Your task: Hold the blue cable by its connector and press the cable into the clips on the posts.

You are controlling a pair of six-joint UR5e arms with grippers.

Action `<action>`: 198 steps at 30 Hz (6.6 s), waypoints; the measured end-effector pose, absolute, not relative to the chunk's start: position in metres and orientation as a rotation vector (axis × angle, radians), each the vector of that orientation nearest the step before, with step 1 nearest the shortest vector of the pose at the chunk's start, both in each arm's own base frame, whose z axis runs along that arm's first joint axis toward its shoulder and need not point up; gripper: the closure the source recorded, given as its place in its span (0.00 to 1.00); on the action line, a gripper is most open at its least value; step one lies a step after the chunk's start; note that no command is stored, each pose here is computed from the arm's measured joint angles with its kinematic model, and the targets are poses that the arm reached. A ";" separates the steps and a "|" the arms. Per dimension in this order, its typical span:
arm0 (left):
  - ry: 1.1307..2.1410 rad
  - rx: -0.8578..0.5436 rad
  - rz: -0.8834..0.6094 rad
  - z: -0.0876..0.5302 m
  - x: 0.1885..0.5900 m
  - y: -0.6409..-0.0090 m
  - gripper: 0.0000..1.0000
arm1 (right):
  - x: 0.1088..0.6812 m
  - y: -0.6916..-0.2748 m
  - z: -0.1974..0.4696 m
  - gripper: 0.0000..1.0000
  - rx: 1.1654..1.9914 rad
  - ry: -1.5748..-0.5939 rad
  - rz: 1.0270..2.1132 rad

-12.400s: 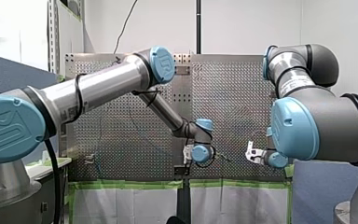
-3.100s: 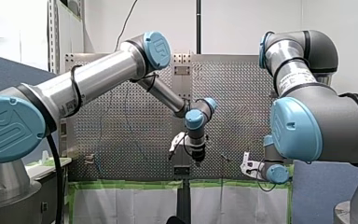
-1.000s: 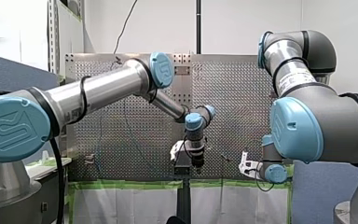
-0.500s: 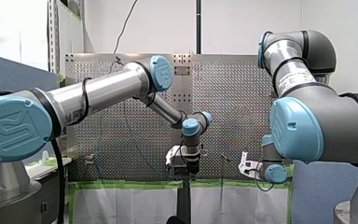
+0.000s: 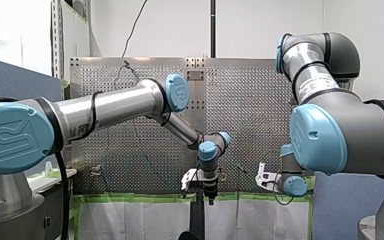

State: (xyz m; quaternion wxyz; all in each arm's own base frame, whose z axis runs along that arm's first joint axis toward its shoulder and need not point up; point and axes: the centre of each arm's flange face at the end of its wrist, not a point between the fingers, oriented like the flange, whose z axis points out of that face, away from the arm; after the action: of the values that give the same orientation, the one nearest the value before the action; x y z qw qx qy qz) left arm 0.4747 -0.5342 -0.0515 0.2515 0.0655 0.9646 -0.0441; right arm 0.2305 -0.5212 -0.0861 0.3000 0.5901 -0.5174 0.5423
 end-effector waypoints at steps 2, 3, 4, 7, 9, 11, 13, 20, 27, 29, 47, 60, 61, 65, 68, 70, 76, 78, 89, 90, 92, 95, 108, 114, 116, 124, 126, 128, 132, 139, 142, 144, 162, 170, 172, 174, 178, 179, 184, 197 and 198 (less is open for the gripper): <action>2.614 0.168 -0.126 -0.054 0.477 -0.534 0.00 | 0.231 -0.521 -0.086 1.00 1.567 -1.373 1.440; 2.607 0.161 -0.132 -0.056 0.478 -0.534 0.00 | 0.231 -0.521 -0.086 1.00 1.567 -1.373 1.440; 2.603 0.156 -0.136 -0.057 0.478 -0.533 0.00 | 0.231 -0.521 -0.086 1.00 1.568 -1.372 1.441; 2.594 0.142 -0.148 -0.063 0.479 -0.532 0.00 | 0.232 -0.521 -0.086 1.00 1.569 -1.371 1.441; 2.592 0.135 -0.153 -0.069 0.478 -0.529 0.00 | 0.232 -0.520 -0.086 1.00 1.569 -1.371 1.442; 2.592 0.133 -0.158 -0.077 0.478 -0.528 0.00 | 0.233 -0.520 -0.086 1.00 1.569 -1.370 1.442; 2.595 0.135 -0.170 -0.089 0.476 -0.527 0.00 | 0.233 -0.520 -0.086 1.00 1.569 -1.370 1.443; 2.620 0.143 -0.184 -0.130 0.468 -0.521 0.00 | 0.234 -0.522 -0.085 1.00 1.568 -1.368 1.444; 2.648 0.144 -0.172 -0.143 0.463 -0.512 0.00 | 0.234 -0.523 -0.085 1.00 1.567 -1.368 1.442; 2.657 0.146 -0.170 -0.146 0.461 -0.509 0.00 | 0.234 -0.523 -0.085 1.00 1.567 -1.368 1.442; 2.664 0.222 -0.111 -0.156 0.452 -0.499 1.00 | 0.236 -0.522 -0.085 1.00 1.572 -1.368 1.442; 2.604 0.304 0.012 -0.156 0.447 -0.499 1.00 | 0.237 -0.521 -0.085 1.00 1.574 -1.368 1.440; 2.601 0.303 0.019 -0.155 0.447 -0.499 1.00 | 0.237 -0.521 -0.085 1.00 1.574 -1.369 1.440; 2.595 0.302 0.024 -0.154 0.448 -0.499 1.00 | 0.235 -0.522 -0.085 1.00 1.569 -1.374 1.439; 2.584 0.302 0.005 -0.153 0.449 -0.502 1.00 | 0.233 -0.523 -0.085 1.00 1.565 -1.378 1.437; 2.573 0.302 -0.018 -0.149 0.449 -0.506 1.00 | 0.232 -0.523 -0.085 1.00 1.563 -1.380 1.436; 2.533 0.276 -0.073 -0.132 0.447 -0.514 1.00 | 0.229 -0.525 -0.085 1.00 1.555 -1.384 1.432; 2.516 0.259 -0.085 -0.125 0.447 -0.514 1.00 | 0.228 -0.526 -0.084 1.00 1.552 -1.384 1.432; 2.382 0.206 -0.182 -0.072 0.460 -0.535 1.00 | 0.214 -0.539 -0.081 1.00 1.517 -1.397 1.445; 2.366 0.203 -0.195 -0.066 0.461 -0.538 1.00 | 0.212 -0.540 -0.081 1.00 1.514 -1.399 1.445; 2.339 0.200 -0.213 -0.056 0.462 -0.544 1.00 | 0.209 -0.542 -0.080 1.00 1.506 -1.404 1.445; 2.289 0.187 -0.234 -0.037 0.464 -0.553 1.00 | 0.204 -0.546 -0.080 1.00 1.495 -1.410 1.443; 2.136 0.112 -0.264 0.008 0.461 -0.568 1.00 | 0.187 -0.561 -0.075 1.00 1.463 -1.418 1.435; 2.137 0.125 -0.287 -0.006 0.447 -0.567 1.00 | 0.180 -0.567 -0.073 1.00 1.446 -1.429 1.456; 2.137 0.132 -0.289 -0.012 0.441 -0.566 1.00 | 0.178 -0.568 -0.072 1.00 1.440 -1.438 1.469; 2.132 0.168 -0.293 -0.034 0.416 -0.563 1.00 | 0.171 -0.573 -0.071 1.00 1.397 -1.463 1.505; 2.125 0.169 -0.300 -0.037 0.412 -0.563 1.00 | 0.170 -0.573 -0.071 1.00 1.394 -1.464 1.506; 2.114 0.166 -0.307 -0.038 0.411 -0.564 1.00 | 0.169 -0.573 -0.070 1.00 1.391 -1.465 1.507; 2.083 0.148 -0.314 -0.038 0.412 -0.567 1.00 | 0.166 -0.576 -0.069 1.00 1.375 -1.468 1.521; 2.032 0.117 -0.340 -0.037 0.418 -0.571 1.00 | 0.164 -0.585 -0.065 1.00 1.352 -1.453 1.553; 2.011 0.107 -0.356 -0.036 0.420 -0.573 1.00 | 0.164 -0.589 -0.063 1.00 1.342 -1.447 1.565; 1.996 0.099 -0.367 -0.036 0.423 -0.574 1.00 | 0.164 -0.591 -0.062 1.00 1.336 -1.445 1.574; 1.877 0.031 -0.472 -0.030 0.450 -0.579 1.00 | 0.167 -0.608 -0.053 1.00 1.312 -1.414 1.612; 1.819 0.001 -0.521 -0.027 0.466 -0.580 1.00 | 0.172 -0.613 -0.049 1.00 1.304 -1.383 1.634; 1.805 -0.004 -0.532 -0.030 0.470 -0.582 1.00 | 0.173 -0.613 -0.050 1.00 1.301 -1.375 1.640; 1.791 -0.008 -0.543 -0.035 0.474 -0.584 1.00 | 0.175 -0.614 -0.052 1.00 1.300 -1.368 1.646; 1.765 -0.015 -0.561 -0.042 0.481 -0.588 1.00 | 0.172 -0.617 -0.065 1.00 1.298 -1.366 1.623; 1.758 -0.017 -0.566 -0.042 0.483 -0.588 1.00 | 0.172 -0.616 -0.069 1.00 1.302 -1.368 1.613; 1.717 -0.031 -0.590 -0.037 0.494 -0.590 1.00 | 0.169 -0.616 -0.079 1.00 1.332 -1.370 1.564; 1.670 -0.038 -0.609 -0.044 0.502 -0.588 1.00 | 0.171 -0.623 -0.076 1.00 1.318 -1.386 1.582; 1.674 -0.035 -0.606 -0.048 0.500 -0.587 1.00 | 0.171 -0.623 -0.076 1.00 1.319 -1.386 1.582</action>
State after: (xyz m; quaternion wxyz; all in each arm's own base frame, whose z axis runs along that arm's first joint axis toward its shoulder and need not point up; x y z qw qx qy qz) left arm 0.5001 -0.5868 -0.0476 0.6291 -0.0155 0.7308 -0.2644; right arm 0.1714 -0.6230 -0.0759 0.3236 0.5026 -0.5281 0.6031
